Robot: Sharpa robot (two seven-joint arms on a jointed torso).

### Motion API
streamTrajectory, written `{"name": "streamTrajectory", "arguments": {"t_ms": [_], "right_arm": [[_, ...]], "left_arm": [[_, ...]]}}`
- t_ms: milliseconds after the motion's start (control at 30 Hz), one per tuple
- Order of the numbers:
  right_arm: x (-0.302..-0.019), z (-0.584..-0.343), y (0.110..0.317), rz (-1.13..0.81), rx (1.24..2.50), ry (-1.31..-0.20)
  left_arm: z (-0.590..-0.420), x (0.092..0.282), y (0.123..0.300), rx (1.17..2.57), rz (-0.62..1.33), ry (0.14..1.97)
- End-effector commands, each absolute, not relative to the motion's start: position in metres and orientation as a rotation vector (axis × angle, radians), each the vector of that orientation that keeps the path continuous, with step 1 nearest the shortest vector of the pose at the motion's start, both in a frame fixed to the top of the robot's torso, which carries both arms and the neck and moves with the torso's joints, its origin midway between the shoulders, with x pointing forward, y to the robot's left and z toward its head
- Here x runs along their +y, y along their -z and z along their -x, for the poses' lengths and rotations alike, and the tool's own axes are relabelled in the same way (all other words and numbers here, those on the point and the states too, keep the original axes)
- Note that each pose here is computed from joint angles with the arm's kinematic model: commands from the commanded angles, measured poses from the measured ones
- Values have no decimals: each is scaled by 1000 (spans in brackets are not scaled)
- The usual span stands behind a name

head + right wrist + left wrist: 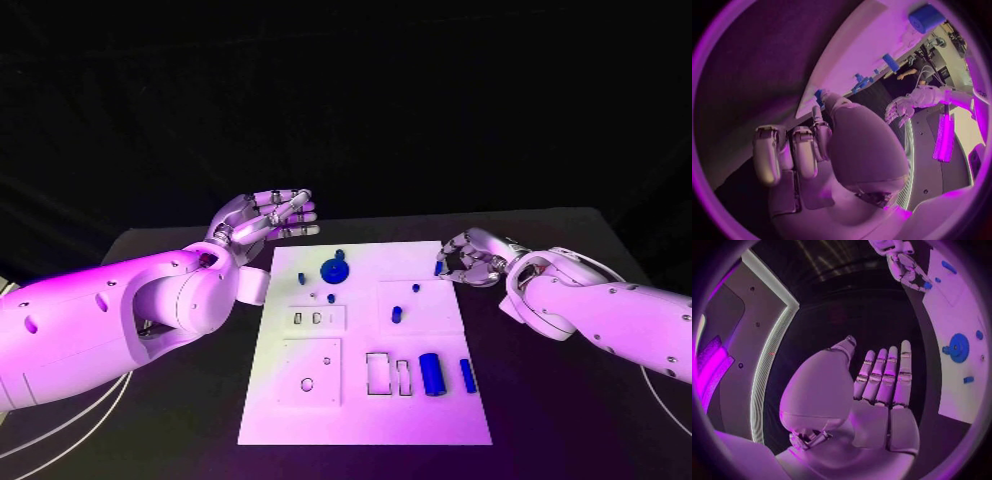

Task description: Assemble the parts on the task board

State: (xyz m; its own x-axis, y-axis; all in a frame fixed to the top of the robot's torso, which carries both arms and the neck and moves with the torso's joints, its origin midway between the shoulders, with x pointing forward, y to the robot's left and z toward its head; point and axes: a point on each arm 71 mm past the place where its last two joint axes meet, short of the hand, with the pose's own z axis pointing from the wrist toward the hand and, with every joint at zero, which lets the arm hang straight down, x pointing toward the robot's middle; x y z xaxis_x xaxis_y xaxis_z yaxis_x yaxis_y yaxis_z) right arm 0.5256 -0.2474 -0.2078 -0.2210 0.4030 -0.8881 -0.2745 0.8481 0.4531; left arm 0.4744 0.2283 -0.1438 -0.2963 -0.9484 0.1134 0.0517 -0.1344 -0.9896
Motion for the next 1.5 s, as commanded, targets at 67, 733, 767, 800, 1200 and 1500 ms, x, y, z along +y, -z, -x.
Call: {"name": "streamTrajectory", "arguments": {"t_ms": [67,733,767,800,1200,1500], "right_arm": [[-244,-525,210,-74,1704,-626],[-243,-524,210,-75,1685,-593],[-243,-524,209,-76,1680,-591],[-243,-524,209,-79,1672,-587],[-241,-521,207,-92,1629,-555],[-240,-516,207,-127,1578,-496]], "left_arm": [[-474,227,142,1303,1084,1576],[-474,229,142,1304,1087,1570],[-473,229,142,1304,1087,1570],[-473,229,142,1305,1088,1570],[-474,230,143,1308,1090,1568],[-474,230,143,1311,1090,1570]]}}
